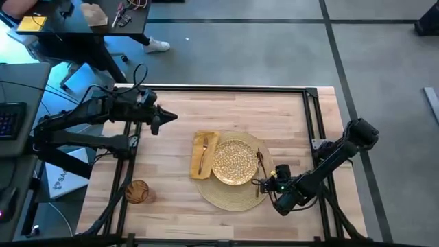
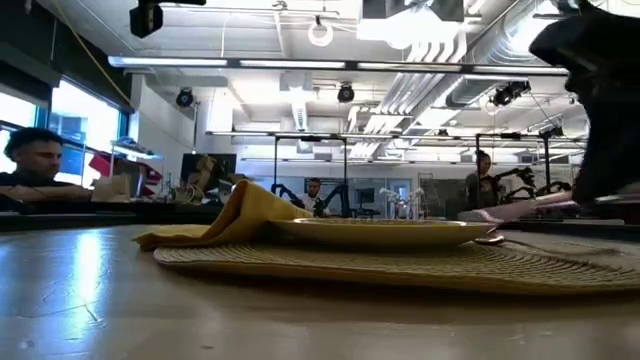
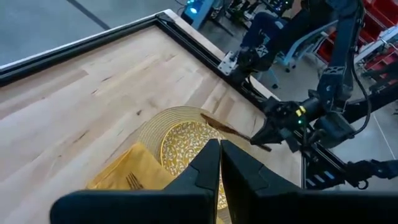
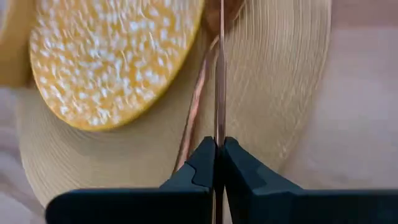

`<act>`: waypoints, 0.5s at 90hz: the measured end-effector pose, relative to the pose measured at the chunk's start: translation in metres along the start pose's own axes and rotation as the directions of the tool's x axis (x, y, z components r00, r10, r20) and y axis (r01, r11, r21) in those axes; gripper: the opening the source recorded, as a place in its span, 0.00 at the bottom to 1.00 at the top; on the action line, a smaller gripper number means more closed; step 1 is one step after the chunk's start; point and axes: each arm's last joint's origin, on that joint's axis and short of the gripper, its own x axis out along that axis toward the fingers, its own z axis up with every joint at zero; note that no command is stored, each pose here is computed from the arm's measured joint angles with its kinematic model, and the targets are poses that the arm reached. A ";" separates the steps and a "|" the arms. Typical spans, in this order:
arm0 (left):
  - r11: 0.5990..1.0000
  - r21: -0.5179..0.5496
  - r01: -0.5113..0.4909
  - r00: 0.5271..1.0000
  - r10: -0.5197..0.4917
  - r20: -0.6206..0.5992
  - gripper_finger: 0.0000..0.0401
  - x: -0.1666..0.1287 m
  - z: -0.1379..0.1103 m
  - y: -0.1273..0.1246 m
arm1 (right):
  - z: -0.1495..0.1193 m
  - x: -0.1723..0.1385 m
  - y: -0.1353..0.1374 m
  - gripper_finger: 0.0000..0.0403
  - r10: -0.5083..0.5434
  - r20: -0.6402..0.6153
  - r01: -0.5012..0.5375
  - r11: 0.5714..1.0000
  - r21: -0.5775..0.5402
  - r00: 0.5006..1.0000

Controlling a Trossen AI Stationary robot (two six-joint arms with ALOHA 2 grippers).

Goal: Set table place
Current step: Put the brown table knife on the brown placemat to the right of the brown spoon

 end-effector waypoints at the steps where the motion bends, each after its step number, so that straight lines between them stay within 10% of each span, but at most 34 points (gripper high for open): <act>1: 1.000 0.000 0.000 1.000 0.000 0.000 0.00 0.000 0.000 0.000 | 0.000 -0.001 0.000 0.00 0.000 0.002 0.000 1.000 -0.001 1.000; 45: 1.000 -0.006 0.001 1.000 -0.001 0.000 0.00 0.000 0.000 0.000 | 0.008 0.005 -0.011 0.00 -0.102 -0.065 0.103 0.995 0.011 0.993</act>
